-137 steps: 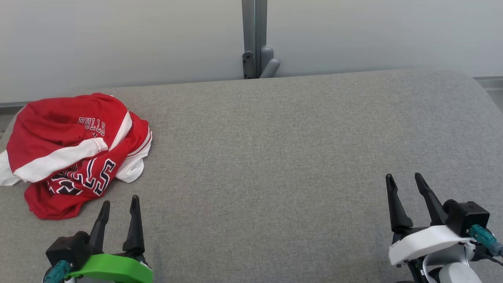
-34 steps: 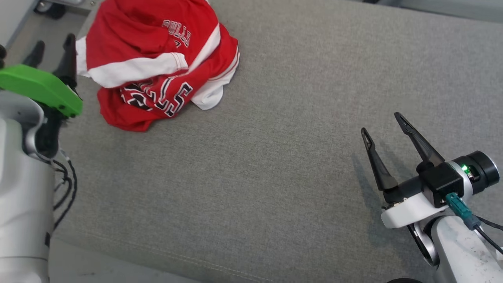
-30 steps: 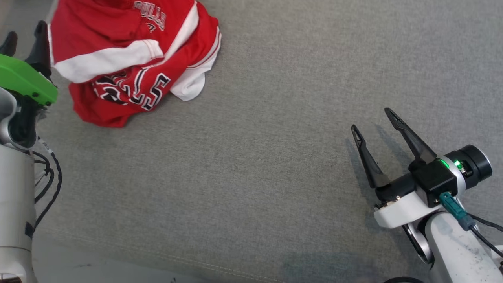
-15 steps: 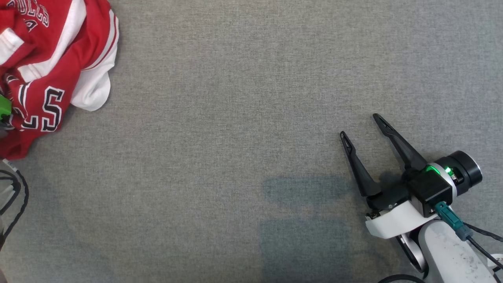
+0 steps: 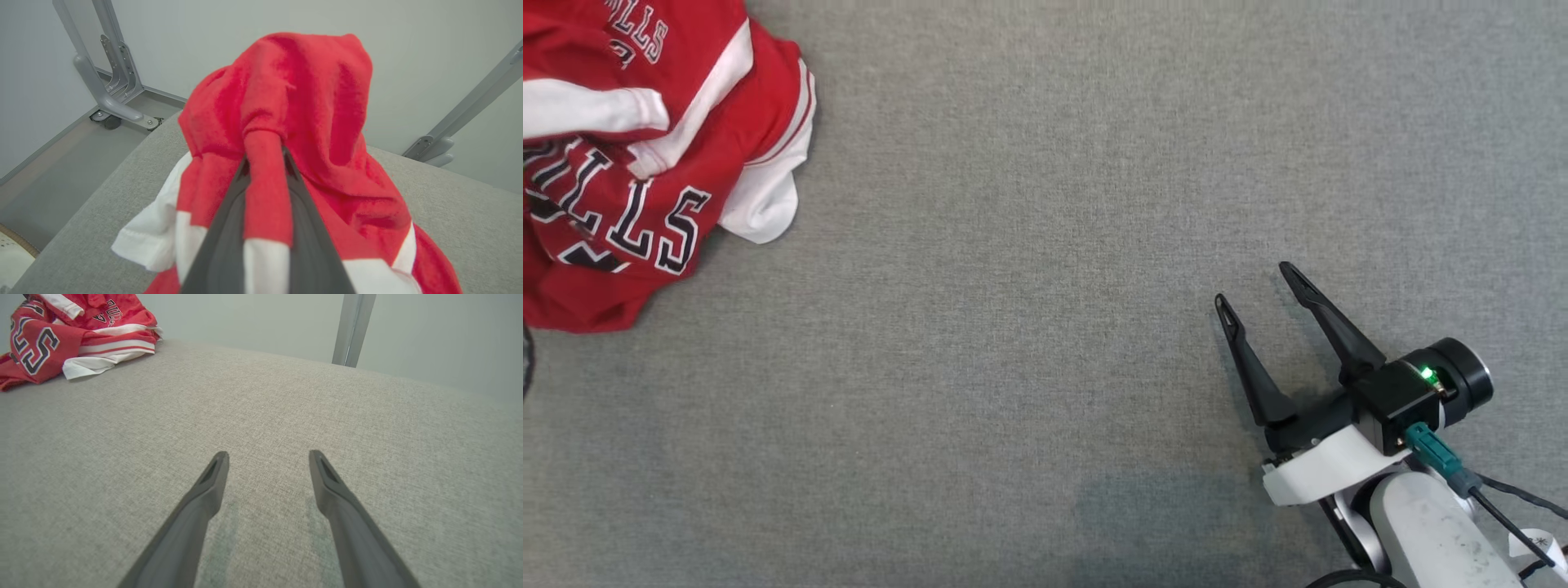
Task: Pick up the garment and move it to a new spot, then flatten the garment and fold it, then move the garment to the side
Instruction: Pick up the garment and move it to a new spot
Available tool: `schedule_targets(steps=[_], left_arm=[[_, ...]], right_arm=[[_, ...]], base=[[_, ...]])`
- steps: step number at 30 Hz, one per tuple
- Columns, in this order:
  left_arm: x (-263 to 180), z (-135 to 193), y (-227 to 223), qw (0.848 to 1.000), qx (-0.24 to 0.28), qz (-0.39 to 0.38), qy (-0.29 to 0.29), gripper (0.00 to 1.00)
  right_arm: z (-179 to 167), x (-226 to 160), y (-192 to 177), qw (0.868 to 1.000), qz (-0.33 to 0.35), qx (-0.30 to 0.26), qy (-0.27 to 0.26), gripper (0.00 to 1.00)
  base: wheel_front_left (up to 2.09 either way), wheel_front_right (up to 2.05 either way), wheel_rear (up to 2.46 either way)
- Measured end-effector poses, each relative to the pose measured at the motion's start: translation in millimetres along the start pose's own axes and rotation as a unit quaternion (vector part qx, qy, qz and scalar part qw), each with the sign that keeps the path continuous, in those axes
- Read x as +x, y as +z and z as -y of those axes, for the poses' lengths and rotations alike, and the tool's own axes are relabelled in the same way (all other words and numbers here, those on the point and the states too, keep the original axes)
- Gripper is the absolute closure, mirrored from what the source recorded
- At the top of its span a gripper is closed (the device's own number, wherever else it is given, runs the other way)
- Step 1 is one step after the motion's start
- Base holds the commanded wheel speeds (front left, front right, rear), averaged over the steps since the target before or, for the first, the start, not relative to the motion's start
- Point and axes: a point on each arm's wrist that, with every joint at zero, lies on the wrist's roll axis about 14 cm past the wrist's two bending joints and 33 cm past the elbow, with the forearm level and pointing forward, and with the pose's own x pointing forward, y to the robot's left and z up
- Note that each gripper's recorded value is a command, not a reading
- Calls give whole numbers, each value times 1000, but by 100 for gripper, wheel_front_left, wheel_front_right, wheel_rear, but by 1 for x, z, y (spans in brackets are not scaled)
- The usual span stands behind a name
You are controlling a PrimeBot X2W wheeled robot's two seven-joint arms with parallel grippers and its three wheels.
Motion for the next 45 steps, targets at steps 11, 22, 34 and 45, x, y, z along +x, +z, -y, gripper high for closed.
schedule_targets(steps=[11, 22, 34, 45], left_arm=[[-44, 5, 106, 996, 7, 71, -51, 100], [-105, 93, 149, 972, 5, 124, -199, 100], [-200, 237, 162, 904, -46, 153, -397, 100], [-245, 354, 118, 843, -51, 119, -522, 100]], right_arm=[[-12, -4, 42, 998, 50, 20, -15, 0], [-10, -24, 64, 996, 73, 25, -43, 0], [6, -51, 83, 991, 98, 26, -88, 0], [31, -77, 88, 983, 109, 41, -143, 0]], base=[[0, 0, 0], [0, 0, 0], [0, 0, 0], [0, 0, 0]])
